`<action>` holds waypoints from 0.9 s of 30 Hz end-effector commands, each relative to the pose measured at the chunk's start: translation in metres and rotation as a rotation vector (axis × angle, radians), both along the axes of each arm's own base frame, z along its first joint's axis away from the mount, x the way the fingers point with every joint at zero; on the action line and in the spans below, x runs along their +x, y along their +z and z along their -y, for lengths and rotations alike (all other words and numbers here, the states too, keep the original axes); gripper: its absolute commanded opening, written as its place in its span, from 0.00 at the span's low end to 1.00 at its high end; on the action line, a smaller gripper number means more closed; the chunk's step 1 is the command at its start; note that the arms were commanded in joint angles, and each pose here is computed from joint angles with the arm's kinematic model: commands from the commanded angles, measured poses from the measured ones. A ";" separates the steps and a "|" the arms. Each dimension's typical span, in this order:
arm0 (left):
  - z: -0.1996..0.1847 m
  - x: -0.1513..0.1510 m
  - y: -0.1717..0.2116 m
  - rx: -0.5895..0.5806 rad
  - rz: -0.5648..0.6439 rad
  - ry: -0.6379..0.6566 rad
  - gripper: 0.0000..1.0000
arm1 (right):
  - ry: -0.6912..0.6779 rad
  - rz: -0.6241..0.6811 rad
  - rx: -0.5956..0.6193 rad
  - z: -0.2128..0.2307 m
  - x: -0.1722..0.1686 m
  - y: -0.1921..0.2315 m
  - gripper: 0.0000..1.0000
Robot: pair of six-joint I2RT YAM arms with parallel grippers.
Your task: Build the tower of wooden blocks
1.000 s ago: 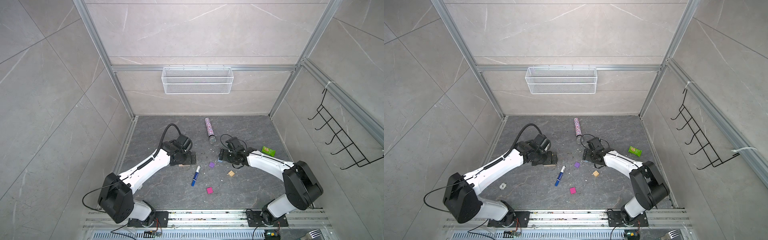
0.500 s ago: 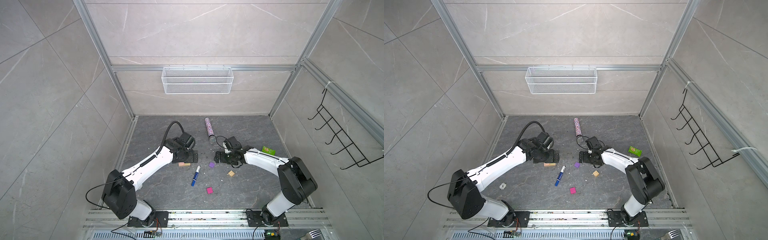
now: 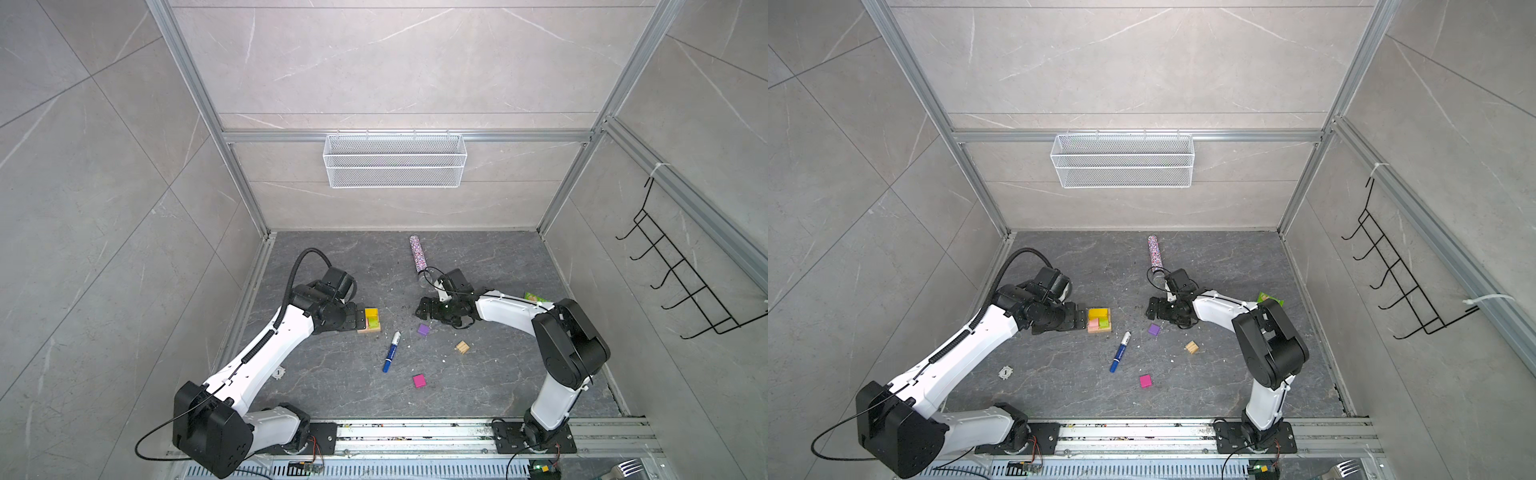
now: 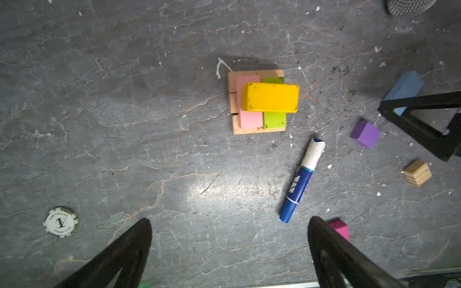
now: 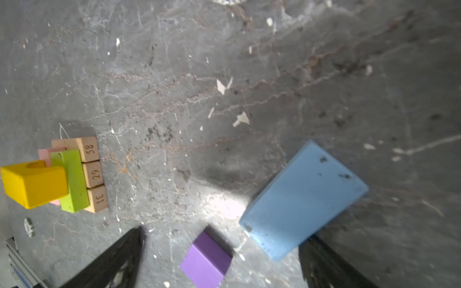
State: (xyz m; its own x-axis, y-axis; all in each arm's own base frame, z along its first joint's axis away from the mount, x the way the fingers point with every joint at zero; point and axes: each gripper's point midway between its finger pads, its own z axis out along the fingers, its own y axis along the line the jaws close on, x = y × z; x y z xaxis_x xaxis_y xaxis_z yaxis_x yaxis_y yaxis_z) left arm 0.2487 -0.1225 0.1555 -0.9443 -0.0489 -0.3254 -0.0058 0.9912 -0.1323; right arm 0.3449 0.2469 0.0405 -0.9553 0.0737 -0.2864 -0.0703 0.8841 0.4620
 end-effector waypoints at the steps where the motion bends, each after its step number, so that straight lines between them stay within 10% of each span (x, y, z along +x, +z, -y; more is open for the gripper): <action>1: -0.008 -0.008 0.004 -0.002 -0.007 -0.032 1.00 | 0.015 -0.003 0.038 -0.017 0.005 0.005 0.99; 27: 0.019 -0.002 0.009 -0.281 0.059 -0.162 1.00 | 0.223 0.046 -0.433 0.030 0.039 0.012 0.94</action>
